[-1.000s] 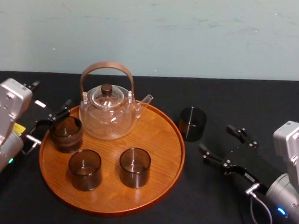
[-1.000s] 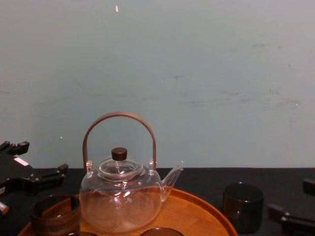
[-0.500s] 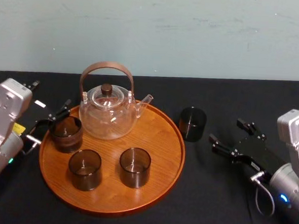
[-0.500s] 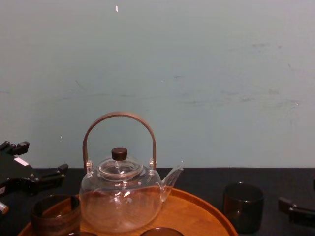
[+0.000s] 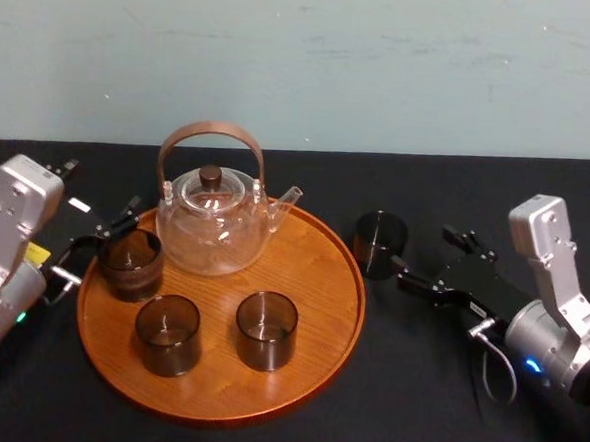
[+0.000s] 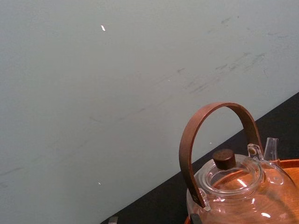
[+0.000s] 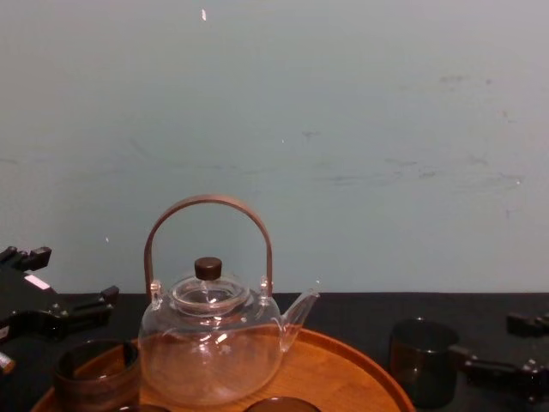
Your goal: Pick up the glass from the table and place it on the tray.
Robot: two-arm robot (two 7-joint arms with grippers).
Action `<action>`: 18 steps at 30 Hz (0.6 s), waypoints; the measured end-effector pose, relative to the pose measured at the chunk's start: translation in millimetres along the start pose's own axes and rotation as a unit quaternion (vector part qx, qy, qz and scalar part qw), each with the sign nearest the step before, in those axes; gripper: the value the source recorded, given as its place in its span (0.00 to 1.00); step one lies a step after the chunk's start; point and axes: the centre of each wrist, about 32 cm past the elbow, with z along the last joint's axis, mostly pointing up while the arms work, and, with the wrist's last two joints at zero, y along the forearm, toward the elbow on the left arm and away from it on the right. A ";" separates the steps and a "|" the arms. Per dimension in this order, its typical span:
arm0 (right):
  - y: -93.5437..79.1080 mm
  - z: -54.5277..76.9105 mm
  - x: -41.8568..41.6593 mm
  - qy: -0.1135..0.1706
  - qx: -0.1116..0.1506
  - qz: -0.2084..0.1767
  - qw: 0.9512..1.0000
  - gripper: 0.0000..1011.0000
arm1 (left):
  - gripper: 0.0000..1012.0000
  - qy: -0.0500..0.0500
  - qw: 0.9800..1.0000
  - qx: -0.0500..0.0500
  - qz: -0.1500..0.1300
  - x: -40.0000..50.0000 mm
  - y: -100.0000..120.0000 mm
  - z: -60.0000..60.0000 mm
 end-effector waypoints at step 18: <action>22.6 -2.3 1.0 -0.004 -0.012 0.019 1.000 0.99 | 0.99 0.000 1.000 0.000 0.000 0.0 0.0 0.0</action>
